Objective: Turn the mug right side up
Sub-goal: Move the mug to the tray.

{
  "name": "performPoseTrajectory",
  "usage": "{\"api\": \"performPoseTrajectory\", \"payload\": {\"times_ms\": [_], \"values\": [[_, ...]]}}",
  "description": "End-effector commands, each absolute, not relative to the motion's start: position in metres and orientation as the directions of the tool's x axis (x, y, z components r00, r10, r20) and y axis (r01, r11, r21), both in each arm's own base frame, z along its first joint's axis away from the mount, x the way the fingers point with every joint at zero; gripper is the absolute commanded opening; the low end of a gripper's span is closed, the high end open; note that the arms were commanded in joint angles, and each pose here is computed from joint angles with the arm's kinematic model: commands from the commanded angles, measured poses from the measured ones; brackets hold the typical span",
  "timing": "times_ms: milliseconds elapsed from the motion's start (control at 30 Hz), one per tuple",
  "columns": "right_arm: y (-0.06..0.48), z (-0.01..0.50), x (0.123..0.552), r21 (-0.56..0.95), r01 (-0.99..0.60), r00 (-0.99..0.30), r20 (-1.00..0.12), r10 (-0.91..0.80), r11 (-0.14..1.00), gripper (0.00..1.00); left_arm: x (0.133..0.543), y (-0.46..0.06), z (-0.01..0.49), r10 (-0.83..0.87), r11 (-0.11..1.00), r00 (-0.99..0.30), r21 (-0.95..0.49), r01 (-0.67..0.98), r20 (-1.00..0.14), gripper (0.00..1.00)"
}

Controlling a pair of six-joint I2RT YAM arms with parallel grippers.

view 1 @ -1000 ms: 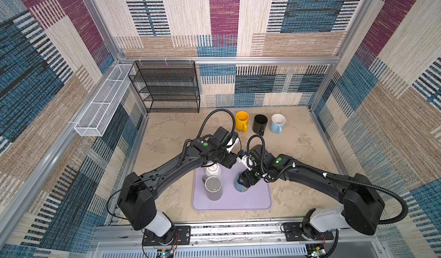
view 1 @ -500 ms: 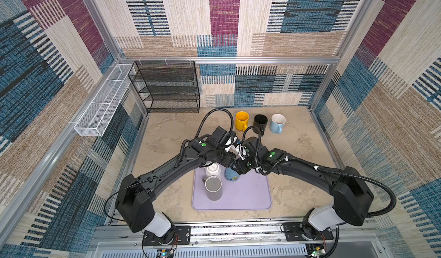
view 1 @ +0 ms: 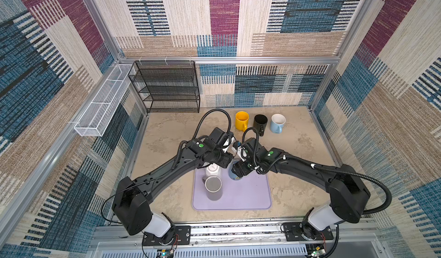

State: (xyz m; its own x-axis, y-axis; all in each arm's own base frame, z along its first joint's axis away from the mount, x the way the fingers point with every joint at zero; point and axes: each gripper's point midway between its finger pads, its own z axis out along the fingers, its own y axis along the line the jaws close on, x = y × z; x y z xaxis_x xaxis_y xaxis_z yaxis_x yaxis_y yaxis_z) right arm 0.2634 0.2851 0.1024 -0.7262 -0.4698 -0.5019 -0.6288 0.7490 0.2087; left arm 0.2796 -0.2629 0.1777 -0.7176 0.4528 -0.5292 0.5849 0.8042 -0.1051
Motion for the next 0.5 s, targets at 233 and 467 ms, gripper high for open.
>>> {"api": "performPoseTrajectory", "payload": {"times_ms": [233, 467], "values": [[0.273, 0.101, 0.239, 0.252, -0.629, -0.747, -0.457, -0.483, 0.735, 0.83, 0.283, -0.259, 0.181, 0.459, 0.805, -0.705, -0.082, 0.587, -0.54, 0.55], [0.273, 0.1, 0.232, 0.268, -0.641, -0.746, -0.438, -0.501, 0.719, 0.52, 0.283, -0.259, 0.184, 0.458, 0.805, -0.702, -0.082, 0.588, -0.545, 0.55]]}}
